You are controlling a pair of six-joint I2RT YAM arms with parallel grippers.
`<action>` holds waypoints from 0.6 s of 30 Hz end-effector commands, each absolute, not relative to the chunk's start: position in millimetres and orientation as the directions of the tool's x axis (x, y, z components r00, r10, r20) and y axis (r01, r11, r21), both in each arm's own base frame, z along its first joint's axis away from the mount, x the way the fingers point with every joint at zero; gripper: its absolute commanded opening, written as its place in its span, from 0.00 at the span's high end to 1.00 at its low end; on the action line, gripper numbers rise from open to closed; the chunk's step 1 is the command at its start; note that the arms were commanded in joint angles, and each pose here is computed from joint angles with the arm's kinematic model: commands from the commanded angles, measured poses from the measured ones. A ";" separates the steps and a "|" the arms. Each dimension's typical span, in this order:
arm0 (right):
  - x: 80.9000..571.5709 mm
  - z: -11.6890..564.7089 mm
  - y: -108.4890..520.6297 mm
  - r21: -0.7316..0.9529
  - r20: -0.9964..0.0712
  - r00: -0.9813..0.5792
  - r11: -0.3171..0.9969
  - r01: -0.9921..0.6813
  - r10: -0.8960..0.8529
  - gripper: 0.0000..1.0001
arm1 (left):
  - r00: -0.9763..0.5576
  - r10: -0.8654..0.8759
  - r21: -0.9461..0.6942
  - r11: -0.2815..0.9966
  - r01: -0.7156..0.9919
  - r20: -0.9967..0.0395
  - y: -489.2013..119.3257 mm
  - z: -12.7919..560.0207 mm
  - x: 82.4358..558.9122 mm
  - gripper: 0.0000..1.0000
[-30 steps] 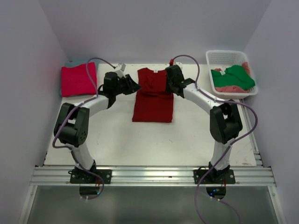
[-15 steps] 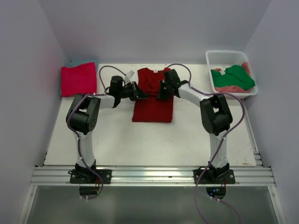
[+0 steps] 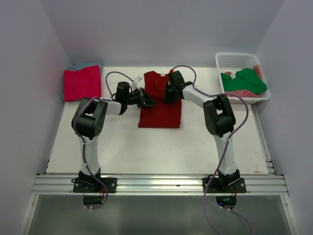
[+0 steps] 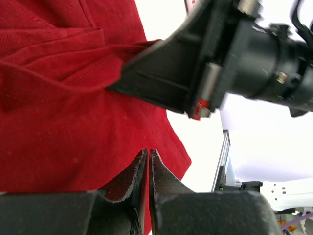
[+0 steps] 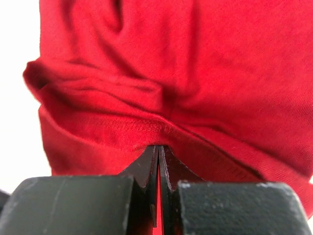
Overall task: Fold and stack the t-shirts
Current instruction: Fold the folded rectangular tshirt in 1/3 of the way
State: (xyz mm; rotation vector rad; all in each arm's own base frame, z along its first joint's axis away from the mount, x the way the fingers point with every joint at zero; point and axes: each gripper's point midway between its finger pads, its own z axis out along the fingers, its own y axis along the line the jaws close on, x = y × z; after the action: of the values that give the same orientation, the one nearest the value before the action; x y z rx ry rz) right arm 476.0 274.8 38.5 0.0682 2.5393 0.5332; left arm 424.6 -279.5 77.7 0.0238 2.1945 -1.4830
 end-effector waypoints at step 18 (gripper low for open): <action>562.0 87.1 238.5 0.189 -0.681 -0.724 0.982 -0.031 0.108 1.00 | -0.874 -0.232 -0.860 0.403 0.313 -0.427 -279.7 76.7 417.6 0.93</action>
State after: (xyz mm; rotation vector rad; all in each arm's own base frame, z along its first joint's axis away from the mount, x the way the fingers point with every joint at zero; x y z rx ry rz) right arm 551.2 244.1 89.8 0.0828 2.3689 0.2927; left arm 419.9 -278.4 72.3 0.0169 2.2099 -1.4841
